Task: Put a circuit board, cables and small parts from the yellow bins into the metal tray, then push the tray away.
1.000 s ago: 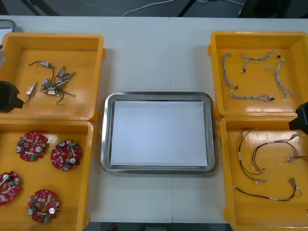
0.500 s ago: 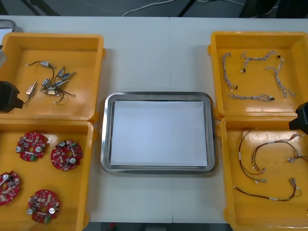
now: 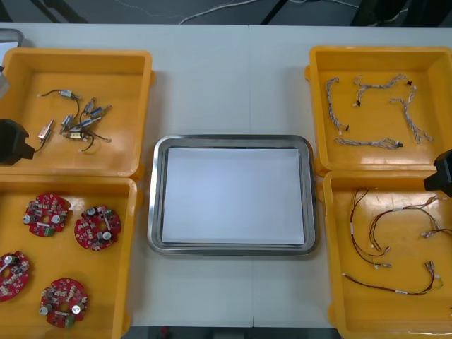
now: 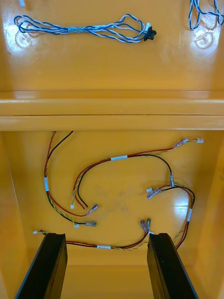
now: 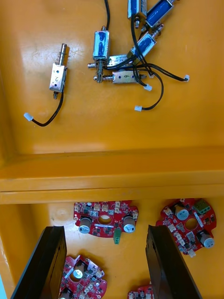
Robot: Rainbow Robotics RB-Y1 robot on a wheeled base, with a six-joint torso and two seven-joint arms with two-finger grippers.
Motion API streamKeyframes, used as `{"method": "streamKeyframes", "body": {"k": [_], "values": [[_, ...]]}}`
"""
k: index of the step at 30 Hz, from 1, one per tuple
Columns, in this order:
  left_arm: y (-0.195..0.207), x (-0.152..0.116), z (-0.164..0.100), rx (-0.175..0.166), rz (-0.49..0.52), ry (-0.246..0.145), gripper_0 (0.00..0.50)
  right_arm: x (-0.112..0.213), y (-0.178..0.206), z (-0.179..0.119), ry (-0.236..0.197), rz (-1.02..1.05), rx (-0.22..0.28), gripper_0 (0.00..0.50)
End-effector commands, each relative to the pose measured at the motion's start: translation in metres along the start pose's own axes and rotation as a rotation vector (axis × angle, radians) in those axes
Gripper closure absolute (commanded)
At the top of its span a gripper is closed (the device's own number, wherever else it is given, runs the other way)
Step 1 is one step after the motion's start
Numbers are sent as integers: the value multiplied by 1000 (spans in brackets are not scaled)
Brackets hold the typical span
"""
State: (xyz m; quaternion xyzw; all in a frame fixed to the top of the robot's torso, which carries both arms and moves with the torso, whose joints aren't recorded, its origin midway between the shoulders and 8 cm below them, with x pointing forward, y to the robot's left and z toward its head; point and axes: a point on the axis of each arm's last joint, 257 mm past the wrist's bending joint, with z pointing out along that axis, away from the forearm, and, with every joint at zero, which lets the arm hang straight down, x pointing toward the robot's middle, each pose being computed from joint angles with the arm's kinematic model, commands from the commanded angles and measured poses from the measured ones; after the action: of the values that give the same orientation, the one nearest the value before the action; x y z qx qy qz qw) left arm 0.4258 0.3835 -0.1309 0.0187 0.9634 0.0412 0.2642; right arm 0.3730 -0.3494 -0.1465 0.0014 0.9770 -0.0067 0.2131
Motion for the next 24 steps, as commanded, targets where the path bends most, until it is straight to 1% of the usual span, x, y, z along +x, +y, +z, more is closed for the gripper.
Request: {"method": "streamKeyframes", "body": {"k": [1, 24], "values": [[-1, 3, -4, -6, 4, -6, 0, -2, -1, -6, -25, -43, 6, 0], [-1, 3, -4, -6, 4, -6, 0, -2, -1, -6, -25, -43, 6, 0]]}}
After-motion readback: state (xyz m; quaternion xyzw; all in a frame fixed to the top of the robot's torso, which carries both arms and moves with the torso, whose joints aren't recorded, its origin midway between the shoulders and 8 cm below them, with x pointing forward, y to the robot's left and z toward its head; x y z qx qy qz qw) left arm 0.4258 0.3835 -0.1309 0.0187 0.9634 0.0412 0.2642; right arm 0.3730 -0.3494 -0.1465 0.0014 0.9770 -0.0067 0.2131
